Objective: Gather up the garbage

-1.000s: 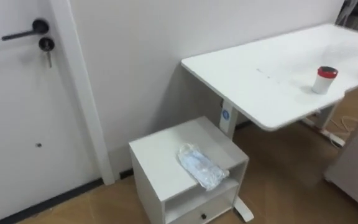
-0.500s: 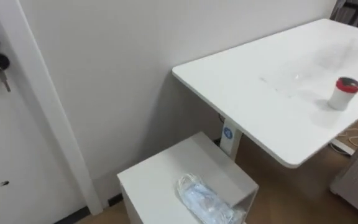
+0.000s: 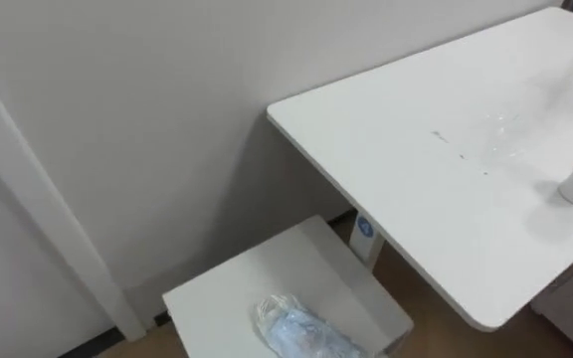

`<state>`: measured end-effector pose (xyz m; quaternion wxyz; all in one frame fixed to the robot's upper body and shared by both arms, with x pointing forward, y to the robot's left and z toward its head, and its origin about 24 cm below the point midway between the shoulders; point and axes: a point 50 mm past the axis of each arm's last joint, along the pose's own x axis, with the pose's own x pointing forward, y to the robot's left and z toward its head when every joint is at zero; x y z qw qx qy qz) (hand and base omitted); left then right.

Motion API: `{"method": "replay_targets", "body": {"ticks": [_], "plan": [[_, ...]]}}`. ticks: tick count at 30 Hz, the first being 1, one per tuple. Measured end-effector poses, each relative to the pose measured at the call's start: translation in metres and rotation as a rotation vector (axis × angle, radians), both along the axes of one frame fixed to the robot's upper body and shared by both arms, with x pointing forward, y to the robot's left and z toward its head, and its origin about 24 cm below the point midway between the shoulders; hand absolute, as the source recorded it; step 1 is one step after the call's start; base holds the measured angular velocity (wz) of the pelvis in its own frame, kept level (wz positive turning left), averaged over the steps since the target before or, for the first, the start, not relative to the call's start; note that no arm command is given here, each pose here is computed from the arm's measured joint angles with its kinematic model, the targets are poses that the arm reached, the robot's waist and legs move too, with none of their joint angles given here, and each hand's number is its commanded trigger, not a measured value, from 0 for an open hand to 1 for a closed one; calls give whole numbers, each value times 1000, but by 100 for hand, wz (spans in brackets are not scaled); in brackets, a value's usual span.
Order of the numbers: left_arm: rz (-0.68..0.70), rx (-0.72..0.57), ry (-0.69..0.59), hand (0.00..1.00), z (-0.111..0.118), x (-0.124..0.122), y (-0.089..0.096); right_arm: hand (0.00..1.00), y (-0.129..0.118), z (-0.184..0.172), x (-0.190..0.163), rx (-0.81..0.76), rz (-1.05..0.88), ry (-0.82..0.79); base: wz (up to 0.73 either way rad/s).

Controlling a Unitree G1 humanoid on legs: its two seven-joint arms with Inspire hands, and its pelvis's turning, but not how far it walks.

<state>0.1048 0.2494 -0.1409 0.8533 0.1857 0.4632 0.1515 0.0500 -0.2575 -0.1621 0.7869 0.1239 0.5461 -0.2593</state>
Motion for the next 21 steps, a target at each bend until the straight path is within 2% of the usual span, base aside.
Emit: {"method": "replay_targets", "body": {"ticks": [5, 7, 9, 13, 16, 21], "plan": [[6, 63, -59, 0, 7, 11, 4, 100, -1, 0, 3, -12, 0, 1, 1], [-3, 75, -113, 0, 11, 26, 1, 100, -3, 1, 5, -22, -9, -2, 51], [-65, 117, -233, 0, 26, 61, -5, 100, -7, 2, 6, -33, -48, 0, 26], [-38, 173, -248, 0, 28, 63, -4, 100, -6, 3, 18, -34, -34, -35, -42], [-70, 200, -315, 0, 39, 86, -10, 100, -6, 5, 27, -34, -22, -51, -21], [-199, 310, -509, 0, 72, 134, -28, 100, -9, 10, 49, -39, 10, -115, -26]]}}
